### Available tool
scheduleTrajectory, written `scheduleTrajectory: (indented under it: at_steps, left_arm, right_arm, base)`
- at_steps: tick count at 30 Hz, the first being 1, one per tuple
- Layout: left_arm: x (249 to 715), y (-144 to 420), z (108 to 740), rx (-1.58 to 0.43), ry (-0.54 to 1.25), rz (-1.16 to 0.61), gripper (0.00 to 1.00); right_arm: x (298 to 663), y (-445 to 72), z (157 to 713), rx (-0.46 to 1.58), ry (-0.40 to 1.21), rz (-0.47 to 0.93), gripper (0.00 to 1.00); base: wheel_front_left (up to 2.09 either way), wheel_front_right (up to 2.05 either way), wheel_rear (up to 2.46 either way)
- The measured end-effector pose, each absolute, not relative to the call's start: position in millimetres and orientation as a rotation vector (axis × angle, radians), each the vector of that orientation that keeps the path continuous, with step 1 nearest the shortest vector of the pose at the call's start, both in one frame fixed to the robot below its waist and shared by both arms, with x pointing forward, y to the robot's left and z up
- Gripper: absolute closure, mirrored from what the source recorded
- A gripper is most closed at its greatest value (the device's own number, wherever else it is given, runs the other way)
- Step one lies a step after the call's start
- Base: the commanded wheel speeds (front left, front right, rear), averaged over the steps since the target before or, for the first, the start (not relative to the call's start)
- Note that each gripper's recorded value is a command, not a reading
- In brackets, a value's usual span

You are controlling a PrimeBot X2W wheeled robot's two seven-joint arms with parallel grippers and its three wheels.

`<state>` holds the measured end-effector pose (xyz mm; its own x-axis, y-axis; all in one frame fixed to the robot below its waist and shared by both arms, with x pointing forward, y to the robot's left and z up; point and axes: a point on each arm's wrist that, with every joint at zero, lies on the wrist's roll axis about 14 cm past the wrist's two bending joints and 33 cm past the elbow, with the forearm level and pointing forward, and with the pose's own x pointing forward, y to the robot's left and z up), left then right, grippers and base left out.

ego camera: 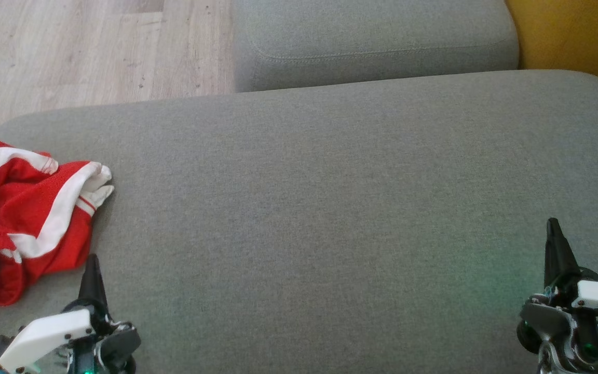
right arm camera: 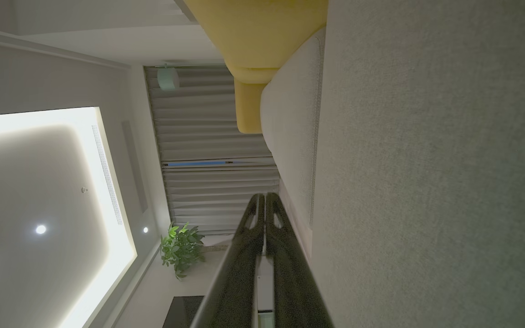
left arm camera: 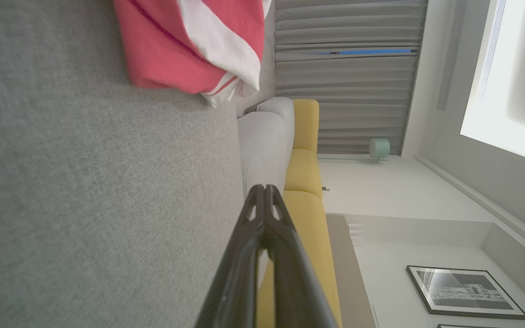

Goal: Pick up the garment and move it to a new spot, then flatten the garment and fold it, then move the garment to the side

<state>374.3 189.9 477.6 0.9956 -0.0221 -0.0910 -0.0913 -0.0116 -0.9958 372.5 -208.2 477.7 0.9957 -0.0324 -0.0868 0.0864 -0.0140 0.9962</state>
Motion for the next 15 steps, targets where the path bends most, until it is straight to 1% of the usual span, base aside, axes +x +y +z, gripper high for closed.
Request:
scheduleTrajectory:
  at_steps: [15]
  left_arm:
    - [374.3,190.0,477.6,-1.582,0.088,0.055,1.00]
  right_arm:
    - [372.5,-208.2,477.7,1.582,0.042,-0.094,1.00]
  base:
    - [0.00,0.00,0.00]
